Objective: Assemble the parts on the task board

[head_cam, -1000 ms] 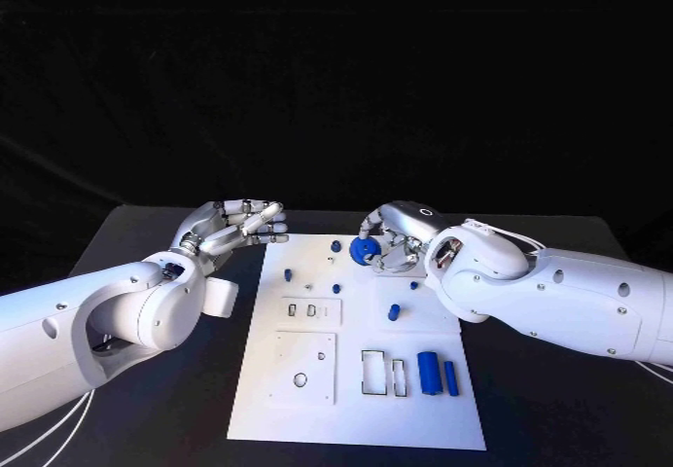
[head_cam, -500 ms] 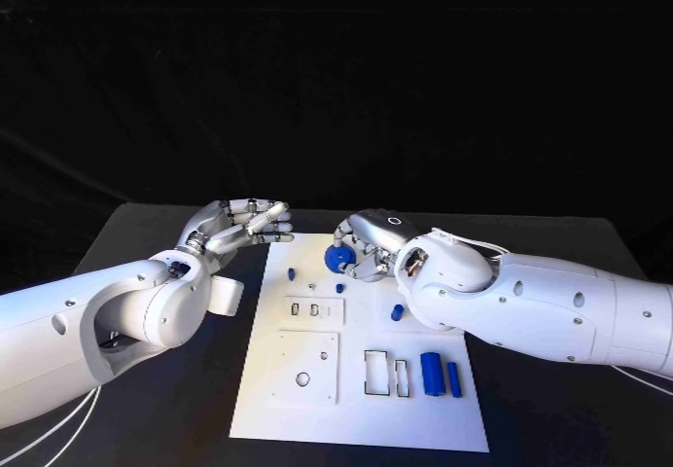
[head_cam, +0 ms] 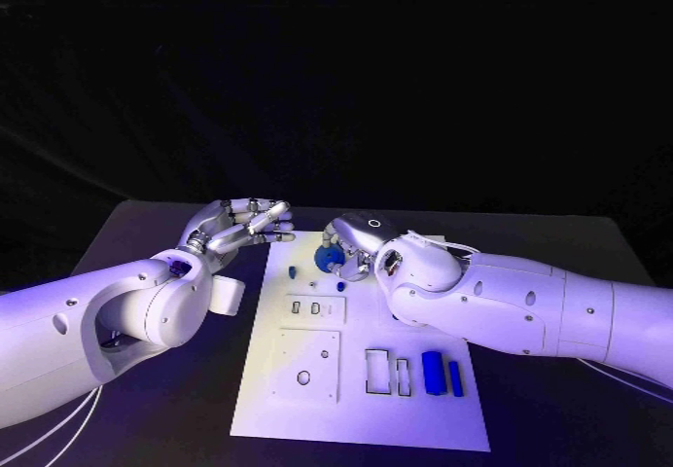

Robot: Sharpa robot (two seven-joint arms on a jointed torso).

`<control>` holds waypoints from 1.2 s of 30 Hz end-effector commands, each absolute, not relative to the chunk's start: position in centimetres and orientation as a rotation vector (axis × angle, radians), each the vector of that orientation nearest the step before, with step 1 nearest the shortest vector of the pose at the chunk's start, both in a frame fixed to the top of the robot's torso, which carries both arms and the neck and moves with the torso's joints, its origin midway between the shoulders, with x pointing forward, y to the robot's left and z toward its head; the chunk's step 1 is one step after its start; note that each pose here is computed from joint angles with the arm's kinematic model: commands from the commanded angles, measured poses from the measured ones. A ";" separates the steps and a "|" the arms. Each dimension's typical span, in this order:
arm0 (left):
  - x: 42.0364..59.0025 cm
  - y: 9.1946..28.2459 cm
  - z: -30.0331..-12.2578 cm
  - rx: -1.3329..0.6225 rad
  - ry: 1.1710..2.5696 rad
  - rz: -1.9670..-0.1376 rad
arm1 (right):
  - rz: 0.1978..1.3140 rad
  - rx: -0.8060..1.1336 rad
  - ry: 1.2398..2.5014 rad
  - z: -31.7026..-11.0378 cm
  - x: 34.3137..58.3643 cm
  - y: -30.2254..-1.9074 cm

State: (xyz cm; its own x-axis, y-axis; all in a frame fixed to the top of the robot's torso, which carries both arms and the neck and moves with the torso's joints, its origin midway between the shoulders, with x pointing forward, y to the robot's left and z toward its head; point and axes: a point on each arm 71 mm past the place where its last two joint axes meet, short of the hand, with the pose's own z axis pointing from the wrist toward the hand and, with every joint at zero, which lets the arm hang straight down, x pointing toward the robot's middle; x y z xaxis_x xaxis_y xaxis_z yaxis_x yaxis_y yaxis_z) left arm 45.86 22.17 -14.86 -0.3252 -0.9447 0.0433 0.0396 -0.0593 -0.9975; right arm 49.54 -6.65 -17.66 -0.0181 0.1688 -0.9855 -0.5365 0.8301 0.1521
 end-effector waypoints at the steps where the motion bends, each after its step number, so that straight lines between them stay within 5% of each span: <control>1: 45.8 21.9 -14.7 -1.028 1.389 -1.538 | 0.558 -0.348 1.471 -17.8 49.7 -6.5; 36: 45.9 22.2 -14.8 -1.037 1.391 -1.530 | 0.505 -0.366 1.468 -18.4 50.1 -7.9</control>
